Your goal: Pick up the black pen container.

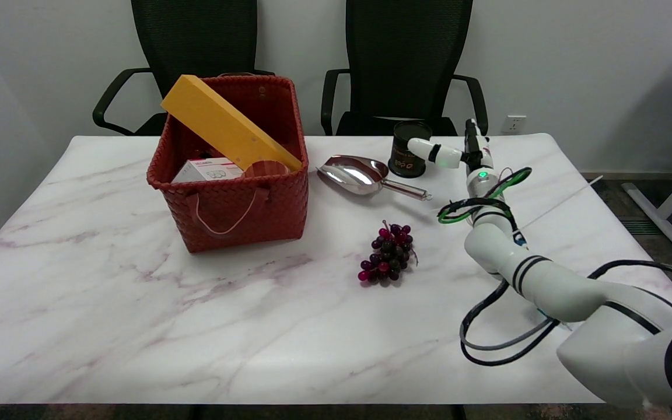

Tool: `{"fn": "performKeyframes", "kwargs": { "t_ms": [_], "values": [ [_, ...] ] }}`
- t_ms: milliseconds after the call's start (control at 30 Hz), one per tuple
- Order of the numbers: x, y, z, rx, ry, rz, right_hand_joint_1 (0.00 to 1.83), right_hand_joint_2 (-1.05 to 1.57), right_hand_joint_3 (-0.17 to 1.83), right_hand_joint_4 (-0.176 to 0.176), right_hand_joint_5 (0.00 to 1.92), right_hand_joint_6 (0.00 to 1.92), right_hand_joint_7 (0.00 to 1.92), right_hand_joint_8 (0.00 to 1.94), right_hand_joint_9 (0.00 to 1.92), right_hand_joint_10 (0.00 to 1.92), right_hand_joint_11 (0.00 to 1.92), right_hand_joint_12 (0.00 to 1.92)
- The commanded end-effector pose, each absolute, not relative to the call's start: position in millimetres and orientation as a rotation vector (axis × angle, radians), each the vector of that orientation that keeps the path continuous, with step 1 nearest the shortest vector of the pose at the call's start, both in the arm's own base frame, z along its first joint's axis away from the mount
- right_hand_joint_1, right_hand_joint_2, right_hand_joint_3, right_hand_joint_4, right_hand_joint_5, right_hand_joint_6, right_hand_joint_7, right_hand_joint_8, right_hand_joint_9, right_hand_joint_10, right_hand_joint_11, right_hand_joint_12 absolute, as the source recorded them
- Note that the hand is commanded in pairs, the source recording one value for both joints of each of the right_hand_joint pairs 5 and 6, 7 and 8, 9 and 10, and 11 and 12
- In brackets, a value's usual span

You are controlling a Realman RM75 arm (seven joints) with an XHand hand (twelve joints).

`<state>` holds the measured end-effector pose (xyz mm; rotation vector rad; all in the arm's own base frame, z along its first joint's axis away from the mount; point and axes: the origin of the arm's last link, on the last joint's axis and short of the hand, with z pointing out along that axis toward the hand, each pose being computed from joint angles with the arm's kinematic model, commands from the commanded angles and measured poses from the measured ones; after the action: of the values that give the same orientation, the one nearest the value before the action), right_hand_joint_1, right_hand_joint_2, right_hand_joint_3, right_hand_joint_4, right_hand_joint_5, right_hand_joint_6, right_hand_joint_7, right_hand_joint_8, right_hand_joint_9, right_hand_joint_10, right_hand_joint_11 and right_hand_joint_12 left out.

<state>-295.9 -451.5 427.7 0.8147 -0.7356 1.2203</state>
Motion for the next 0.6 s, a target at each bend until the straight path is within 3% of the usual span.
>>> {"fn": "performKeyframes", "kwargs": {
  "t_ms": [33, 600],
  "values": [
    [-287.9, -487.3, 414.4, 0.789, -0.805, 1.122, 1.11, 0.04, 0.44, 0.0, 0.0, 0.0, 0.0, 0.0, 0.0, 0.0, 0.0, 0.0],
    [-275.2, -505.4, 393.6, 0.823, -0.831, 1.08, 1.08, 0.06, 0.46, 0.0, 0.0, 0.0, 0.0, 0.0, 0.0, 0.0, 0.0, 0.0]
  ]
}}
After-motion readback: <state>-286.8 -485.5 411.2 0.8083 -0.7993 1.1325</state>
